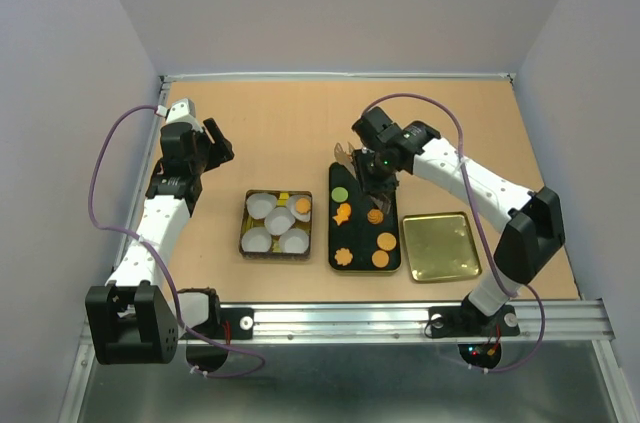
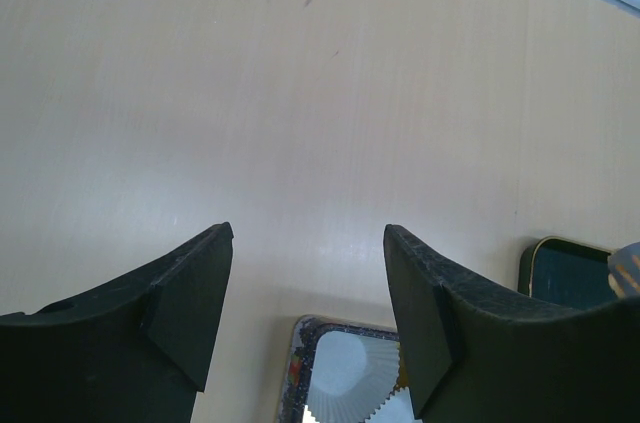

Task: Pack the cookies

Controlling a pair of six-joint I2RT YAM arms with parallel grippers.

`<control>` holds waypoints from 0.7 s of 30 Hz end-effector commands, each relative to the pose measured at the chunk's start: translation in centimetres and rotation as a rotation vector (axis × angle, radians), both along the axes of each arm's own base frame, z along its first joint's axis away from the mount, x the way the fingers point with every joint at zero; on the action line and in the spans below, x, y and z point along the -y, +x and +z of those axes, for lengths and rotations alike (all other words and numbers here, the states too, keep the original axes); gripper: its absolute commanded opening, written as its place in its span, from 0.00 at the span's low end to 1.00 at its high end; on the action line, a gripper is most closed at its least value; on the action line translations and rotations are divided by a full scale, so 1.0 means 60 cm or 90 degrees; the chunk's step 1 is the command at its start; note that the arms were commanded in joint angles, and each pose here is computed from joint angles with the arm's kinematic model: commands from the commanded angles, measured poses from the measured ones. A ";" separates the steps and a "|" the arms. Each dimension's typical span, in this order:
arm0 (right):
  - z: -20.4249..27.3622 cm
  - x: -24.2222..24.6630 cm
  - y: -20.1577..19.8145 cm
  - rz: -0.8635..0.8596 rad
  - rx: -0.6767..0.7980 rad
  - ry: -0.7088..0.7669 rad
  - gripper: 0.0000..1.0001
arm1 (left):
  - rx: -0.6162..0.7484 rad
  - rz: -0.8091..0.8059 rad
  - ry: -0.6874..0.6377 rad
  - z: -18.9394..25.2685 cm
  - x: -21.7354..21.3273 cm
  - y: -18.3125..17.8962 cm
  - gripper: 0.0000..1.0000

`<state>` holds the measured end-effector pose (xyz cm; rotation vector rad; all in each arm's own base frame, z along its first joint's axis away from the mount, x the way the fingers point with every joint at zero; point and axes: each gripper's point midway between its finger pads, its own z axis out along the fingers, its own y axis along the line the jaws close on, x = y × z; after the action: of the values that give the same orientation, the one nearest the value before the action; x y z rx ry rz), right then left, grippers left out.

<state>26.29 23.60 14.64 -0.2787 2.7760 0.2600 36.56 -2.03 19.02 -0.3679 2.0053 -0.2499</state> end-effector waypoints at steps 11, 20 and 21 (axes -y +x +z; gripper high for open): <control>0.110 -0.180 -0.123 0.194 -0.019 0.178 0.41 | 0.020 0.003 0.003 0.007 -0.003 0.010 0.72; 0.082 -0.261 -0.167 0.243 -0.043 0.201 0.41 | 0.029 0.015 0.008 0.013 -0.009 0.005 0.72; 0.086 -0.270 -0.163 0.247 -0.035 0.206 0.41 | 0.028 0.014 0.008 0.012 -0.009 0.004 0.72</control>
<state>14.85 36.46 17.38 -0.7573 2.7650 0.6929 36.66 -1.86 18.64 -0.3758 2.0140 -0.2382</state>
